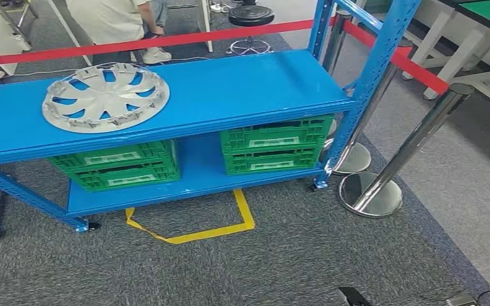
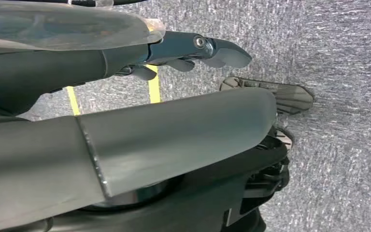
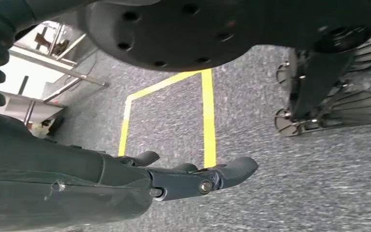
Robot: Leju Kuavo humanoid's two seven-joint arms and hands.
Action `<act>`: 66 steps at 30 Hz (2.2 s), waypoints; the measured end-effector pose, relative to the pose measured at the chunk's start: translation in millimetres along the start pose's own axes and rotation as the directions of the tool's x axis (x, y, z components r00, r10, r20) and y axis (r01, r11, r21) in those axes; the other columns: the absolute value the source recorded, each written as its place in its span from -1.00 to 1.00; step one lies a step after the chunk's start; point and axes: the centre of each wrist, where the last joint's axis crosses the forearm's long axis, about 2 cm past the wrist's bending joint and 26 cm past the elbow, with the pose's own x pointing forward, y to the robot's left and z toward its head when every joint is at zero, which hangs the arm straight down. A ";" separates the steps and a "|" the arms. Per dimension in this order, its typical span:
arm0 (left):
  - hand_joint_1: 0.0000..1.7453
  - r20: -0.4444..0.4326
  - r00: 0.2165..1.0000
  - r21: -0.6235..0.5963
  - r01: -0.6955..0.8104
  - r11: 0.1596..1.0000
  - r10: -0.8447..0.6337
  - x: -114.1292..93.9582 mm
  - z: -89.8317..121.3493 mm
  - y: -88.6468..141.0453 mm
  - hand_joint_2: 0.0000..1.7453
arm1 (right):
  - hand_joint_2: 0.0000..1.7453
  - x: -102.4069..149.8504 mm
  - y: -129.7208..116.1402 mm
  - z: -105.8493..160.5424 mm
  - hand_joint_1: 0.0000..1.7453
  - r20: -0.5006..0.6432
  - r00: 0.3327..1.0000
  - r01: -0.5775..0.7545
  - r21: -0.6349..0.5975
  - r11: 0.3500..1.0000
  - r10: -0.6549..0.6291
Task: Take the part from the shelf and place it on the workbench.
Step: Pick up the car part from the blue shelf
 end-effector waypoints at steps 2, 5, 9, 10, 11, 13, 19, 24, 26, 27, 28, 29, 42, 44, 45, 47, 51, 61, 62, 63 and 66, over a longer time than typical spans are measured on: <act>-1.00 -0.002 1.000 0.004 0.007 1.000 -0.007 1.4 -0.1 0.6 -1.00 | 1.00 3.9 0.0 0.0 -1.00 0.006 1.000 0.003 -0.002 1.000 -0.003; -1.00 -0.010 0.999 0.017 0.034 0.999 -0.034 6.2 -0.6 2.8 -1.00 | 1.00 20.7 0.2 0.2 -1.00 0.050 0.999 0.009 -0.012 1.000 -0.009; -1.00 -0.009 0.997 0.034 0.078 0.996 -0.078 13.8 -1.0 5.0 -1.00 | 1.00 65.1 0.7 3.6 -1.00 0.195 0.981 0.017 -0.028 0.999 -0.011; -1.00 -0.007 0.996 0.038 0.089 0.995 -0.089 15.9 -1.0 5.5 -1.00 | 1.00 78.4 0.9 5.4 -1.00 0.235 0.972 0.019 -0.033 0.999 -0.010; -1.00 -0.005 0.995 0.044 0.102 0.994 -0.101 17.9 -1.1 6.2 -1.00 | 1.00 91.9 1.3 7.6 -1.00 0.277 0.961 0.020 -0.038 0.999 -0.008; -1.00 -0.003 0.992 0.053 0.126 0.991 -0.126 21.4 -1.2 7.4 -1.00 | 1.00 118.0 3.1 13.0 -1.00 0.364 0.931 0.019 -0.044 0.999 -0.002; -1.00 -0.004 0.983 0.071 0.181 0.981 -0.181 25.3 -1.4 9.6 -1.00 | 1.00 178.1 12.9 33.4 -1.00 0.583 0.812 -0.002 -0.058 0.998 0.035; -1.00 -0.007 0.977 0.080 0.211 0.974 -0.212 27.2 -1.5 11.5 -1.00 | 1.00 209.1 26.9 52.0 -1.00 0.695 0.715 -0.048 -0.069 0.996 0.083; -1.00 -0.008 0.977 0.081 0.215 0.973 -0.215 27.4 -1.5 12.1 -1.00 | 1.00 216.5 31.7 57.6 -1.00 0.723 0.685 -0.065 -0.071 0.995 0.096; -1.00 -0.008 0.977 0.082 0.215 0.973 -0.215 27.3 -1.5 12.3 -1.00 | 1.00 219.2 34.2 60.1 -1.00 0.734 0.671 -0.073 -0.070 0.995 0.100; -1.00 -0.009 0.976 0.083 0.216 0.973 -0.216 27.1 -1.5 12.6 -1.00 | 0.50 222.3 37.0 63.1 -1.00 0.748 0.655 -0.081 -0.068 0.994 0.104; -1.00 -0.010 0.976 0.085 0.217 0.972 -0.217 27.2 -1.5 13.0 -1.00 | 0.00 226.8 40.9 67.5 -1.00 0.767 0.632 -0.092 -0.064 0.994 0.108; -1.00 -0.007 0.978 0.103 0.208 0.973 -0.208 27.7 -1.5 18.0 1.00 | -1.00 276.0 90.3 139.3 -1.00 0.968 0.202 -0.297 -0.083 0.951 0.148; -1.00 -0.005 0.979 0.104 0.204 0.973 -0.205 27.8 -1.5 19.0 1.00 | -1.00 280.1 97.7 151.8 -1.00 0.983 0.121 -0.331 -0.092 0.939 0.139; -1.00 -0.005 0.979 0.105 0.204 0.973 -0.204 27.8 -1.5 19.2 1.00 | -1.00 281.4 100.6 156.9 -1.00 0.987 0.087 -0.343 -0.098 0.934 0.135; -1.00 -0.006 0.979 0.105 0.203 0.973 -0.204 27.9 -1.5 19.5 1.00 | -1.00 282.5 104.3 163.6 -1.00 0.991 0.043 -0.359 -0.106 0.927 0.130; -1.00 -0.005 0.978 0.107 0.207 0.972 -0.208 28.3 -1.5 20.1 0.00 | -1.00 282.1 110.7 175.9 -1.00 0.994 -0.029 -0.383 -0.111 0.917 0.108; -1.00 0.009 0.980 0.097 0.196 0.976 -0.197 29.5 -1.5 20.6 -1.00 | -1.00 276.2 118.6 191.3 -1.00 0.990 -0.130 -0.442 -0.100 0.891 0.046; -1.00 0.010 0.981 0.095 0.193 0.977 -0.194 29.5 -1.6 20.5 -1.00 | -1.00 275.7 118.9 192.0 -1.00 0.989 -0.138 -0.444 -0.106 0.890 0.049; -1.00 0.010 0.982 0.091 0.188 0.978 -0.190 29.4 -1.6 20.5 -1.00 | -1.00 275.1 119.4 192.8 -1.00 0.988 -0.145 -0.448 -0.111 0.887 0.051; -1.00 0.011 0.984 0.082 0.176 0.981 -0.177 29.3 -1.6 20.7 -1.00 | -1.00 272.7 121.0 194.5 -1.00 0.989 -0.146 -0.476 -0.090 0.875 0.021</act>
